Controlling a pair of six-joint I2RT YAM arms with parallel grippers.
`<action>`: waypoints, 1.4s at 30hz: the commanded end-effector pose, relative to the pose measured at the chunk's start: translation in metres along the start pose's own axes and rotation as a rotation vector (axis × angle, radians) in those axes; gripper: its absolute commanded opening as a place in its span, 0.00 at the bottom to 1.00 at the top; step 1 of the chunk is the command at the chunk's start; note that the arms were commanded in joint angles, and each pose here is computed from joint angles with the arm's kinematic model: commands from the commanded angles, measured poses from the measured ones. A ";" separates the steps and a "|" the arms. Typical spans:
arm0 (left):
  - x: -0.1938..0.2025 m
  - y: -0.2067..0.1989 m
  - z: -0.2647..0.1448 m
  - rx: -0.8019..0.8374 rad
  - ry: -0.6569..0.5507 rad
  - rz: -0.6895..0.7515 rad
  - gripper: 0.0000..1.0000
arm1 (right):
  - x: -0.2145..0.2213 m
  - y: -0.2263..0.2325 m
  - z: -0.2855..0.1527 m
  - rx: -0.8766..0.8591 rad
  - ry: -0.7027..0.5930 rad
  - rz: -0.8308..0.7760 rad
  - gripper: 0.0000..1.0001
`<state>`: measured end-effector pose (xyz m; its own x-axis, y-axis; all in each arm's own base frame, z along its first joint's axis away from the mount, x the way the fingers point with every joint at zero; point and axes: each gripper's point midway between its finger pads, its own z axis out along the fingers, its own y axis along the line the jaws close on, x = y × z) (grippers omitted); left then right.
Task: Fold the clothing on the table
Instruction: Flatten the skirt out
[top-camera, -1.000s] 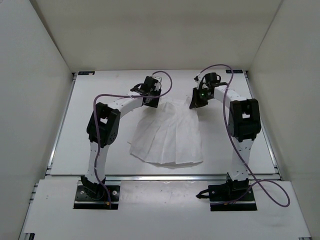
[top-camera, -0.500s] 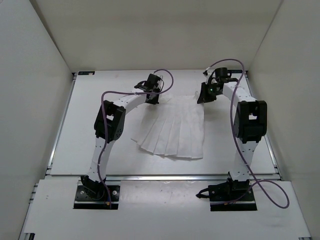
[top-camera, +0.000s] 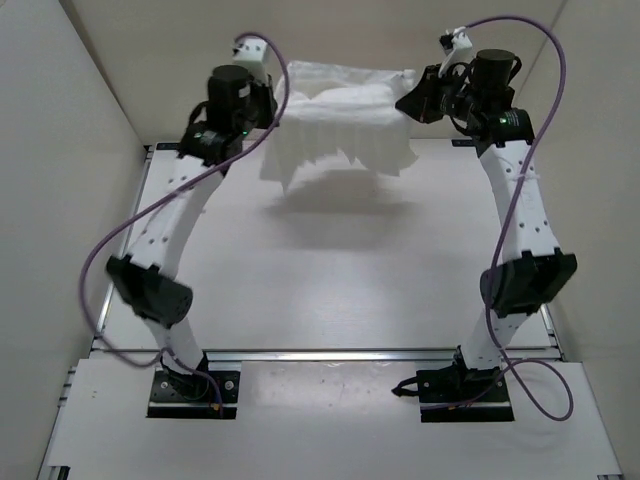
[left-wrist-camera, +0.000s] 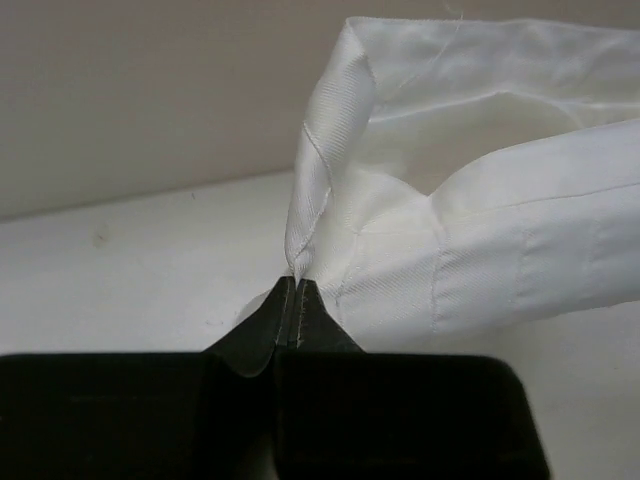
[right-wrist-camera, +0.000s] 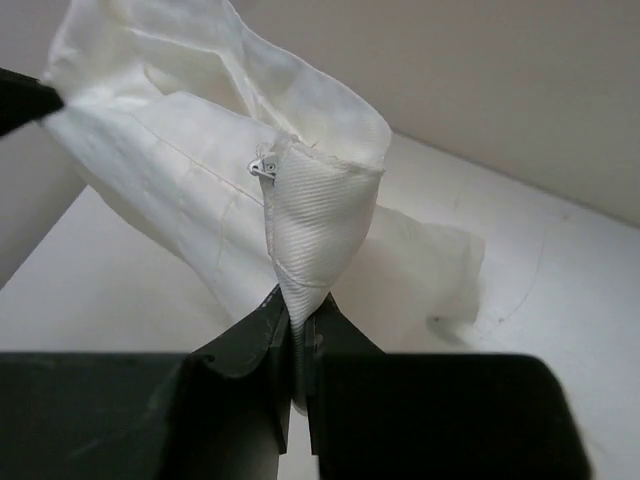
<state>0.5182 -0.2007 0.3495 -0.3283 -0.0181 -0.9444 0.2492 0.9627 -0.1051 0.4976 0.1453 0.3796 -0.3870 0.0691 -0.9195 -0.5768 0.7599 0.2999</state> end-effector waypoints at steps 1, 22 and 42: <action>-0.047 0.007 -0.087 -0.012 -0.101 0.081 0.00 | -0.048 0.067 -0.051 0.052 -0.130 -0.199 0.00; 0.125 0.015 -0.113 0.016 0.162 -0.159 0.00 | 0.160 0.027 -0.034 0.051 0.238 0.104 0.00; 0.207 0.045 0.026 -0.052 0.347 -0.094 0.98 | 0.215 -0.075 0.038 0.147 0.397 0.180 0.79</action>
<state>0.4804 -0.1516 0.1592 -0.6354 -0.0199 -0.7719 0.1258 0.9836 -0.1289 0.4791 0.1378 0.1706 -0.7227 -0.0316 -0.6905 -0.4002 0.8336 0.3807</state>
